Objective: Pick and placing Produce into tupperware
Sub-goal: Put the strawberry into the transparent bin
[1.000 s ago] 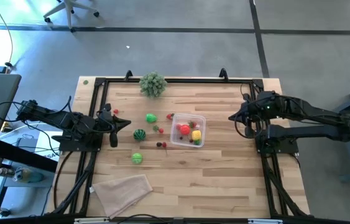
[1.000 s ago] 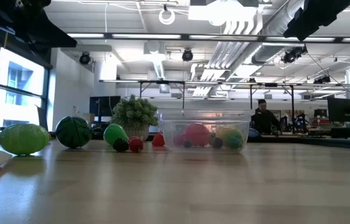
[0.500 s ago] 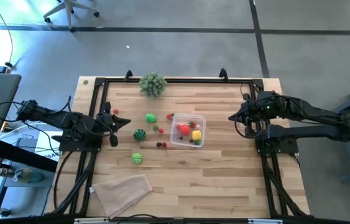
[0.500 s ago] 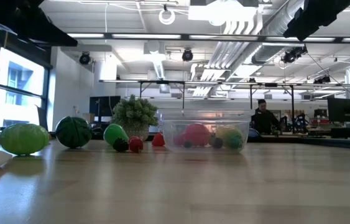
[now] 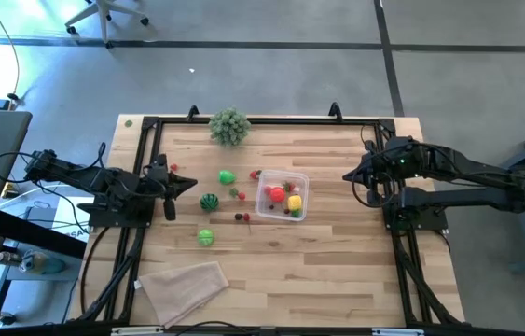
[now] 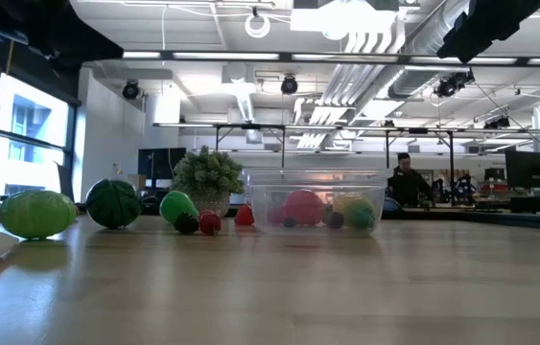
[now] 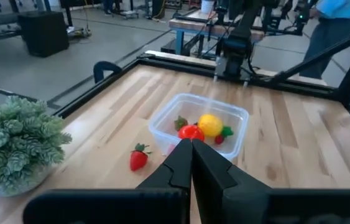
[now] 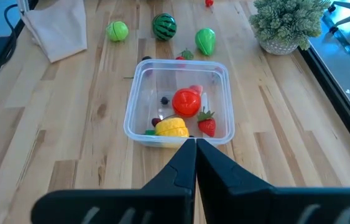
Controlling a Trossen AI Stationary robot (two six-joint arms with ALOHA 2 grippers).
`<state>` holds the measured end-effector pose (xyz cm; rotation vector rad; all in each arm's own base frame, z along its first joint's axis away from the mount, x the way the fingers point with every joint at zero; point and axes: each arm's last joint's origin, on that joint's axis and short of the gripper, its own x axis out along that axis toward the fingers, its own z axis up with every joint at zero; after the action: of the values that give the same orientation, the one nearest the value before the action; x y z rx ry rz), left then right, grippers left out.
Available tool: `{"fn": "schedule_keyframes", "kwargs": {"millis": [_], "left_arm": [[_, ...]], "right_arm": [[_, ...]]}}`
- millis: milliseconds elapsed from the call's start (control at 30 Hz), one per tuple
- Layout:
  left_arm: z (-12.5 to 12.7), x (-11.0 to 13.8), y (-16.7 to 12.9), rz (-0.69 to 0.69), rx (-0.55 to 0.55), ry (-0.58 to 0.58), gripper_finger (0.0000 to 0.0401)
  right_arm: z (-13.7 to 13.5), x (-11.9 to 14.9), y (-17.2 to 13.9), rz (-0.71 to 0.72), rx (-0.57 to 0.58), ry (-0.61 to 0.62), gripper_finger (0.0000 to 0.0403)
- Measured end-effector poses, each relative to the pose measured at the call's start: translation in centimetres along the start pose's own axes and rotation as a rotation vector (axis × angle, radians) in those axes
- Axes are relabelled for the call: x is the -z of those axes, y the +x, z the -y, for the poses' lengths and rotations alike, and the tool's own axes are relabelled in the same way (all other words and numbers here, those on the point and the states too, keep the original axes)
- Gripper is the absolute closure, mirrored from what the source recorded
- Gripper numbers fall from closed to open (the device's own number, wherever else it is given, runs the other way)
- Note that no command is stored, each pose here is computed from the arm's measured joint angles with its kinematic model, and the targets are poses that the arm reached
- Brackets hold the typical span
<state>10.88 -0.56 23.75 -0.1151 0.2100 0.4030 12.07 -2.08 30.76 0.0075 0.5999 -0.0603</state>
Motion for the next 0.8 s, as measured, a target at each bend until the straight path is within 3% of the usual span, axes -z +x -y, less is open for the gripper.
{"fn": "schedule_keyframes", "kwargs": {"millis": [233, 400, 600, 800], "left_arm": [[0.1, -2.7, -0.6, 0.087, 0.019, -0.042, 0.04], [-0.4, -5.3, -0.1, 0.038, -0.042, -0.018, 0.04], [-1.2, -5.8, 4.6, -0.196, 0.117, 0.021, 0.04], [-5.1, -6.2, 10.7, -0.379, 0.157, 0.027, 0.04]], "right_arm": [[0.0, 0.0, 0.0, 0.0, 0.0, 0.0, 0.0401], [0.0, 0.0, 0.0, -0.001, 0.0, 0.0, 0.0401], [0.0, 0.0, 0.0, -0.001, 0.0, 0.0, 0.0401], [0.0, 0.0, 0.0, -0.001, -0.001, 0.0, 0.0401]]}}
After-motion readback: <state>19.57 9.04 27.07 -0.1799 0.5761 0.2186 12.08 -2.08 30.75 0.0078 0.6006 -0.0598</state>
